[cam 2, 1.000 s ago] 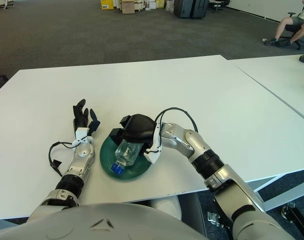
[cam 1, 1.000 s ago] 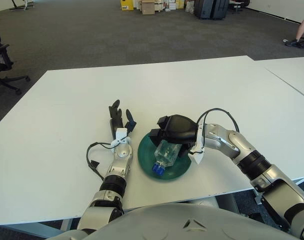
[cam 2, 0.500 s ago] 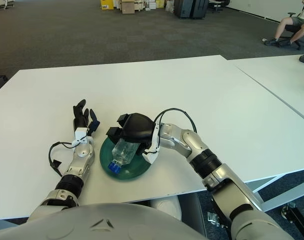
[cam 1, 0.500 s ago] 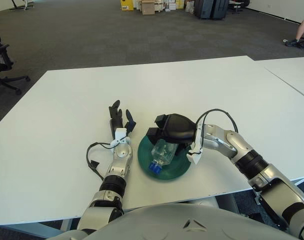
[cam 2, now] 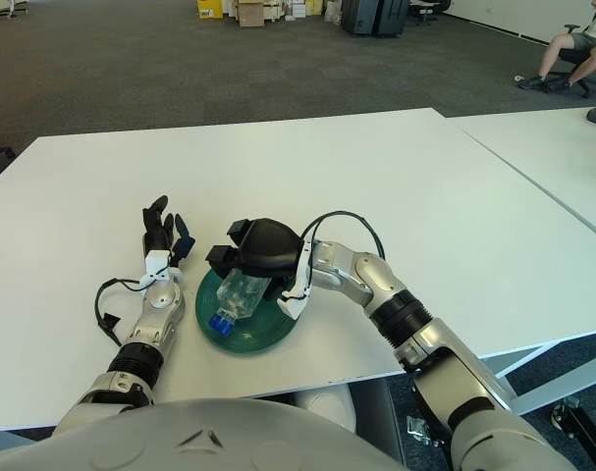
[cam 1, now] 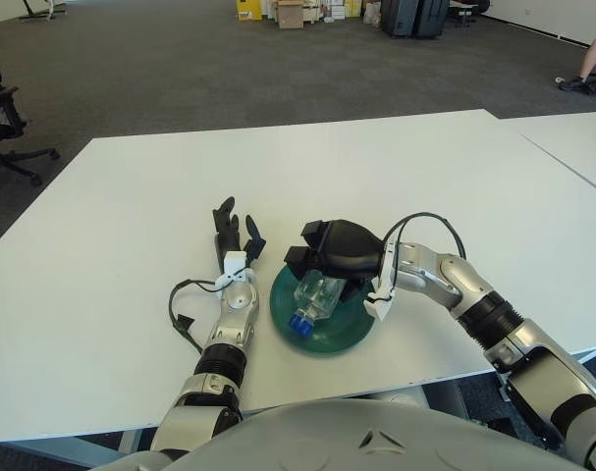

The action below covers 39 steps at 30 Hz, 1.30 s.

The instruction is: Put the bottle into the plate.

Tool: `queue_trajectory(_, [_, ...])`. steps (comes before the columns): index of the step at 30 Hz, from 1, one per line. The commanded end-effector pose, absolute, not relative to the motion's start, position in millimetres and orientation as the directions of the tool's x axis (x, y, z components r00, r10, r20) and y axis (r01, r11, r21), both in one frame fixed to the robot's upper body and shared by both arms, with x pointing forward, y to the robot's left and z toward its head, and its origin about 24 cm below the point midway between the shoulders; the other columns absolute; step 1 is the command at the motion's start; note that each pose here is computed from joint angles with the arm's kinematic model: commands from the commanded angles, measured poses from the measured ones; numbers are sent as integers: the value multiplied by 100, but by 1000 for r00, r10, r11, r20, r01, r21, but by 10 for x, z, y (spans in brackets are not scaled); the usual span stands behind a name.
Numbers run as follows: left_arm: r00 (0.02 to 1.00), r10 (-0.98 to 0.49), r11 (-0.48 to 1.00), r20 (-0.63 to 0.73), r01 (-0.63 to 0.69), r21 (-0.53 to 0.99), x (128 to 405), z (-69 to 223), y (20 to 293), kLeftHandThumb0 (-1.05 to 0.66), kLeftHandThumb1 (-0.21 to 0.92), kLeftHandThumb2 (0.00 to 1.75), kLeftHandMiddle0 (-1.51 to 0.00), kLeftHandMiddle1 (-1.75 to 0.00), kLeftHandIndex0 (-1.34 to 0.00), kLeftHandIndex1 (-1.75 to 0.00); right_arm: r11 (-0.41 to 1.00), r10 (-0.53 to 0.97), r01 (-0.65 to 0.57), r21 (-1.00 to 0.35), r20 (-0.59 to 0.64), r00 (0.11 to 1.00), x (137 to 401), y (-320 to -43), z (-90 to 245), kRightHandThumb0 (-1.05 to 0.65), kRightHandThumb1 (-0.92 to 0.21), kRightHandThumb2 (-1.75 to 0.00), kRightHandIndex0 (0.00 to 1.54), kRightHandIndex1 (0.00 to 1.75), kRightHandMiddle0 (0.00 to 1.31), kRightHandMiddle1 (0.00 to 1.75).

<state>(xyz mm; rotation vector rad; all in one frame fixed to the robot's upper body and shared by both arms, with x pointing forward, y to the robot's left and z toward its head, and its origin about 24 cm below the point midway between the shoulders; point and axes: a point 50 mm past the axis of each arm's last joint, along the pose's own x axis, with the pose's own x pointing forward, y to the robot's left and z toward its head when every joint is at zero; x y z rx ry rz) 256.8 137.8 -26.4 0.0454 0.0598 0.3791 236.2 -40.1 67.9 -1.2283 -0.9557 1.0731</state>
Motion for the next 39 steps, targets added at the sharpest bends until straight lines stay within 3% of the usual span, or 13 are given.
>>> queue_trajectory(1, [929,367,929,-37,-365,59,2626,-221,1405,-79,92,87,-38,0,0,-75,58,968,-63,-996,41,248,2424,-383,760,0,-13,-154,74,175,55,173])
queue_trajectory(26, [930,364,930,-47,-361,67,2654,-213,1436,-77,92,87,-38,0,0,-76,199,952,8,-980,195,235,2426,-379,785,-1,-27,-130,64,175,58,149])
queue_trajectory(37, [931,363,931,-49,-359,69,2653,-220,1444,-75,92,87,-37,0,0,-75,197,955,14,-980,195,224,2421,-397,792,-1,-29,-129,64,175,54,152])
queue_trajectory(38, [931,362,931,-49,-359,68,2652,-221,1445,-75,92,87,-37,0,0,-75,197,955,15,-980,195,224,2420,-400,792,-15,-41,-115,67,175,48,160])
queue_trajectory(39, [931,362,931,-49,-358,68,2651,-222,1445,-75,92,87,-37,0,0,-75,196,955,15,-980,194,224,2419,-402,792,-20,-46,-110,68,175,46,163])
